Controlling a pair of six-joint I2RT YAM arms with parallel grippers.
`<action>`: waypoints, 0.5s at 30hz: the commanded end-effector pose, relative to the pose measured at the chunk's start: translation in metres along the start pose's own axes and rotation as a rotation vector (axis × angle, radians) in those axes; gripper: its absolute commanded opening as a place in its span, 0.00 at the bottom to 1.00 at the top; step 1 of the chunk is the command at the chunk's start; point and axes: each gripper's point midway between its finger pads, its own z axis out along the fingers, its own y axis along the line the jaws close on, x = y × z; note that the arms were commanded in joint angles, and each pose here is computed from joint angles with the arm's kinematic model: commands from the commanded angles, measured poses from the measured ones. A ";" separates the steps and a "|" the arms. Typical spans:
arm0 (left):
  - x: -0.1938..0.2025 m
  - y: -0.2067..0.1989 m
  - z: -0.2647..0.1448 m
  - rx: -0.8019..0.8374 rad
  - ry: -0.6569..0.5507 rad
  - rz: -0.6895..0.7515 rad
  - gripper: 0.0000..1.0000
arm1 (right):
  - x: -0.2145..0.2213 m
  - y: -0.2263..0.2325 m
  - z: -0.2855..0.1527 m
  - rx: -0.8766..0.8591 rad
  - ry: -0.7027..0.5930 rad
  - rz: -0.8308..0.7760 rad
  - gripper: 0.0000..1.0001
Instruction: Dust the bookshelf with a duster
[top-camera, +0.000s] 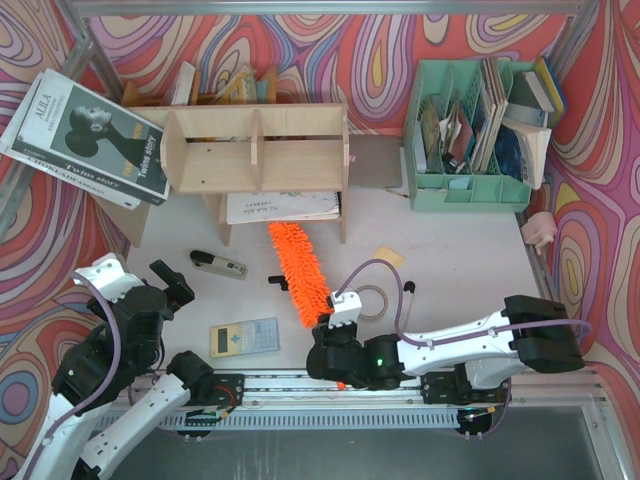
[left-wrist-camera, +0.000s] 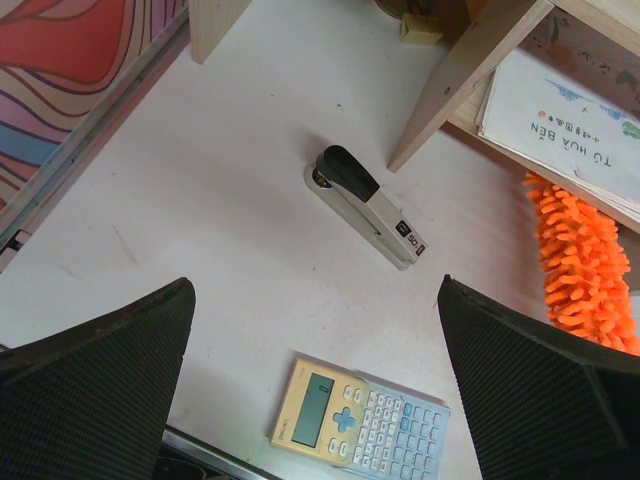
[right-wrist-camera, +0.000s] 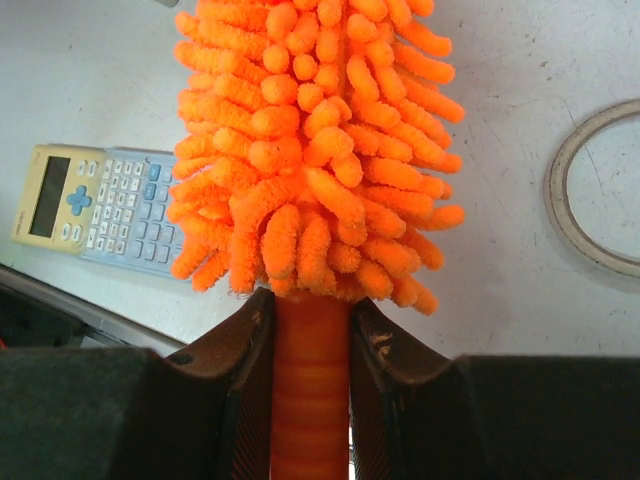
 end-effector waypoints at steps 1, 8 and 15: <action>-0.002 0.002 0.000 -0.003 -0.011 0.005 0.98 | -0.021 0.007 -0.001 0.002 -0.073 0.028 0.00; -0.002 0.002 0.000 -0.001 -0.009 0.005 0.98 | -0.026 -0.063 -0.015 0.259 -0.121 0.116 0.00; -0.001 0.002 -0.001 0.002 -0.009 0.003 0.98 | -0.006 -0.062 0.003 0.280 -0.007 0.090 0.00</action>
